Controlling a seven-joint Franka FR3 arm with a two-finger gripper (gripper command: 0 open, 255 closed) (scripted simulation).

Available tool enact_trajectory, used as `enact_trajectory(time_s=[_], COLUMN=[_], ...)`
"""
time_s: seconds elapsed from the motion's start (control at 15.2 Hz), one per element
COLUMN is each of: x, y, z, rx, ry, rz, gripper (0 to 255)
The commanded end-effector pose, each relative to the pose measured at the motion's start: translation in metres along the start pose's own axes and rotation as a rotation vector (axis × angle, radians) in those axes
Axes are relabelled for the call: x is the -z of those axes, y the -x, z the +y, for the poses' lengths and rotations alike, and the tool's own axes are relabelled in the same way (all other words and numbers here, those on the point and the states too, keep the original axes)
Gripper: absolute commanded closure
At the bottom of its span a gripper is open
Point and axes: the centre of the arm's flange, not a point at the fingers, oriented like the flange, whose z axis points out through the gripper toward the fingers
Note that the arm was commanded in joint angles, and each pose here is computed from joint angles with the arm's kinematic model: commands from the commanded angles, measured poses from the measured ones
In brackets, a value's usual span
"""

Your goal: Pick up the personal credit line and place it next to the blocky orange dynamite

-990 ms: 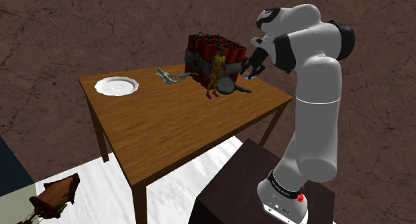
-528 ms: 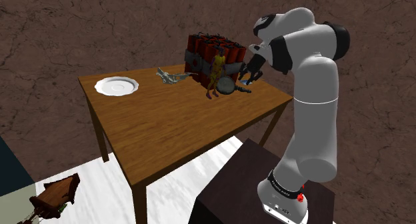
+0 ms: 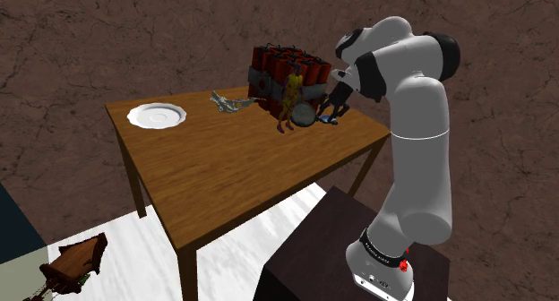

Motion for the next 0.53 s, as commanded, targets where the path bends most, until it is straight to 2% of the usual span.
enact_trajectory(time_s=[0.0,0.46], x=[-0.01,-0.04], y=[0.006,0.027], z=[0.0,-0.001], rx=[0.0,0.0], ry=[0.0,0.0], rz=[0.0,0.0], gripper=[255,255])
